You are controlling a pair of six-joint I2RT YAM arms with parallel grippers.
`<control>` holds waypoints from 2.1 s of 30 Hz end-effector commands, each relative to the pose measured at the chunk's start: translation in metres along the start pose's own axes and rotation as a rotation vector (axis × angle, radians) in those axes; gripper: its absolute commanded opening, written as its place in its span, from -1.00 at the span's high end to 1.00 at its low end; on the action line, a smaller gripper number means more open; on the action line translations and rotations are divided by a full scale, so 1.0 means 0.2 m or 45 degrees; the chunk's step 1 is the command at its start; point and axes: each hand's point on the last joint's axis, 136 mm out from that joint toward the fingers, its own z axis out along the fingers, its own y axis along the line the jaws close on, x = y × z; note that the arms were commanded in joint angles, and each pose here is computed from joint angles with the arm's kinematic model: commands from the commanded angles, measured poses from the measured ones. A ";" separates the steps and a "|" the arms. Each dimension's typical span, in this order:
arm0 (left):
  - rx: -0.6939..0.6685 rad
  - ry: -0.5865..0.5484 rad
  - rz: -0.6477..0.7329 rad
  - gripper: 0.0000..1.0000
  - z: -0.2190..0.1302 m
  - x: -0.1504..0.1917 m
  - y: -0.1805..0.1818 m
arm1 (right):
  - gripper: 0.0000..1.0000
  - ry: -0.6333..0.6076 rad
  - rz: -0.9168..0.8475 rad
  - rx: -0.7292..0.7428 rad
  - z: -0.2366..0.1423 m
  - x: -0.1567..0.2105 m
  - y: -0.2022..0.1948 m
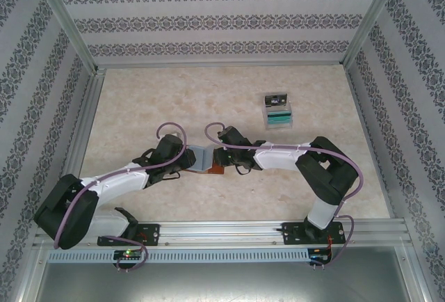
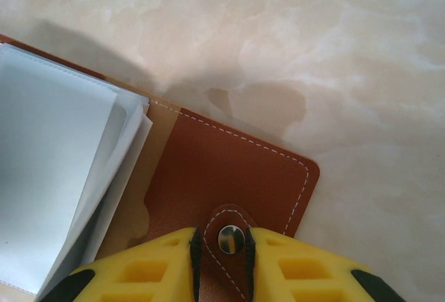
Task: Take the credit cards out of the card holder
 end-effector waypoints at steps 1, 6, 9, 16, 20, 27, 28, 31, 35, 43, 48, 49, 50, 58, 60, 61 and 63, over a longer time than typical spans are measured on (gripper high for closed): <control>0.076 0.022 0.027 0.38 0.02 0.01 -0.06 | 0.48 0.009 -0.021 0.028 0.01 0.01 0.00; 0.081 0.034 0.022 0.39 0.03 0.02 -0.06 | 0.46 0.002 -0.015 0.017 0.00 0.00 0.01; 0.058 0.023 0.026 0.39 0.02 0.02 -0.05 | 0.39 -0.042 -0.011 0.015 -0.05 -0.03 0.02; 0.046 0.007 0.038 0.39 0.00 0.01 -0.04 | 0.20 -0.127 -0.015 0.026 -0.19 -0.12 0.03; 0.043 0.011 0.041 0.39 0.01 0.01 -0.03 | 0.17 -0.136 -0.010 0.029 -0.22 -0.12 0.03; 0.117 0.036 0.058 0.43 0.02 0.01 -0.10 | 0.25 -0.074 -0.004 0.034 -0.15 -0.06 0.01; 0.128 0.039 0.058 0.43 0.02 0.01 -0.12 | 0.30 -0.062 -0.001 0.038 -0.13 -0.05 0.01; 0.167 0.057 0.071 0.46 0.04 0.02 -0.16 | 0.46 -0.047 0.010 0.034 -0.10 -0.02 0.00; 0.219 0.082 0.096 0.50 0.06 0.06 -0.23 | 0.53 -0.041 0.016 0.031 -0.09 -0.02 0.00; 0.250 0.143 0.161 0.60 0.12 0.15 -0.33 | 0.59 -0.043 0.035 0.008 -0.08 -0.03 0.00; 0.220 0.155 0.162 0.61 0.14 0.18 -0.31 | 0.49 -0.070 0.049 0.009 -0.12 -0.05 0.00; 0.210 0.152 0.163 0.61 0.14 0.18 -0.30 | 0.41 -0.088 0.053 0.007 -0.14 -0.06 0.00; 0.204 0.151 0.165 0.62 0.13 0.18 -0.29 | 0.34 -0.102 0.061 0.009 -0.16 -0.07 0.00; 0.196 0.157 0.169 0.63 0.15 0.18 -0.29 | 0.21 -0.067 0.065 -0.065 -0.12 -0.11 0.08; 0.194 0.155 0.171 0.63 0.14 0.18 -0.29 | 0.17 -0.043 0.069 -0.059 -0.09 -0.10 0.07; 0.190 0.154 0.173 0.63 0.14 0.18 -0.28 | 0.17 -0.031 0.072 -0.051 -0.07 -0.09 0.06; 0.185 0.146 0.178 0.63 0.13 0.17 -0.28 | 0.19 -0.015 0.077 -0.023 -0.04 -0.06 0.03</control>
